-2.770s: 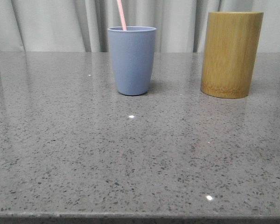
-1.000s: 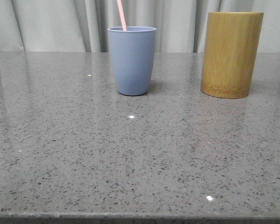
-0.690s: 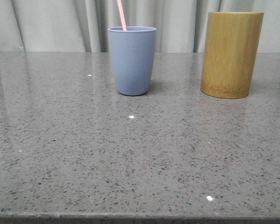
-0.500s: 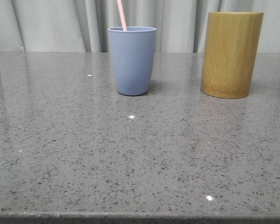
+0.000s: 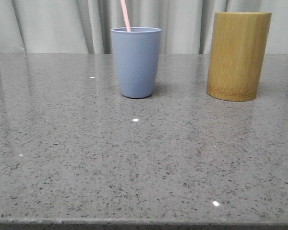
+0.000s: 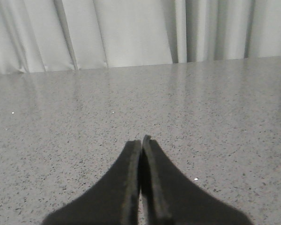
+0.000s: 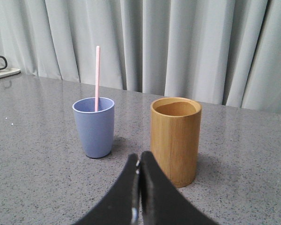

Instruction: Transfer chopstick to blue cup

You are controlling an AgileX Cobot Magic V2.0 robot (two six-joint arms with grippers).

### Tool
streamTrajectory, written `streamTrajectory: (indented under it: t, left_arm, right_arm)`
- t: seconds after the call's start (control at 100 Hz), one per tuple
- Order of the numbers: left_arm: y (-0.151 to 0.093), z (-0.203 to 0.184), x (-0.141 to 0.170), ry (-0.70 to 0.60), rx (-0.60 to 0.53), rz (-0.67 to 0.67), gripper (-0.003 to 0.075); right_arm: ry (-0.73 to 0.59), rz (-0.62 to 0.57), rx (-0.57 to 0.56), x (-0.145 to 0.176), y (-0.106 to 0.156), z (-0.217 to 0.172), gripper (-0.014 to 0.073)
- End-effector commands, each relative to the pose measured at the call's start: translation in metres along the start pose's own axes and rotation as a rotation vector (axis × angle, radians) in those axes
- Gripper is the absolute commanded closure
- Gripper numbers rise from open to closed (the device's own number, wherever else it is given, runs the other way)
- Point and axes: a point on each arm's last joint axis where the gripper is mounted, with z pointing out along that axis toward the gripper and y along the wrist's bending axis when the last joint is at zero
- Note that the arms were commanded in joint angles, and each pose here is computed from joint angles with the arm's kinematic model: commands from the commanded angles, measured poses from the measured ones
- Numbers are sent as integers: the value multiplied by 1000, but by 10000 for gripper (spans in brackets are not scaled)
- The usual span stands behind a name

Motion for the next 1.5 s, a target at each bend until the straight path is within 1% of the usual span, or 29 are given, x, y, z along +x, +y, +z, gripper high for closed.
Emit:
streamTrajectory:
  t: [0.0,0.07,0.11,0.18,0.24,1.49]
  left_arm:
    - [2,0,-8,-127,-31,-15,739]
    - [4,-1,1,-172,-61,-39,739]
    - [4,-3,4,-134,-71,-39,739]
    - [5,-3,6,-117,-90,-42,739]
    - [5,-3,7,-103,-89,-42,739]
    - [5,-3,6,-110,-86,-42,739]
  right_arm:
    - [-94,-22,8,-14,0,-1,655]
    - [-94,-22,8,-14,0,-1,655]
    - [-94,-22,8,-14,0,-1,655]
    - [-92,-22,8,-14,0,0,655]
    - [-92,-22,8,-14,0,0,655]
    - [-101,-22,8,-15,0,-1,655]
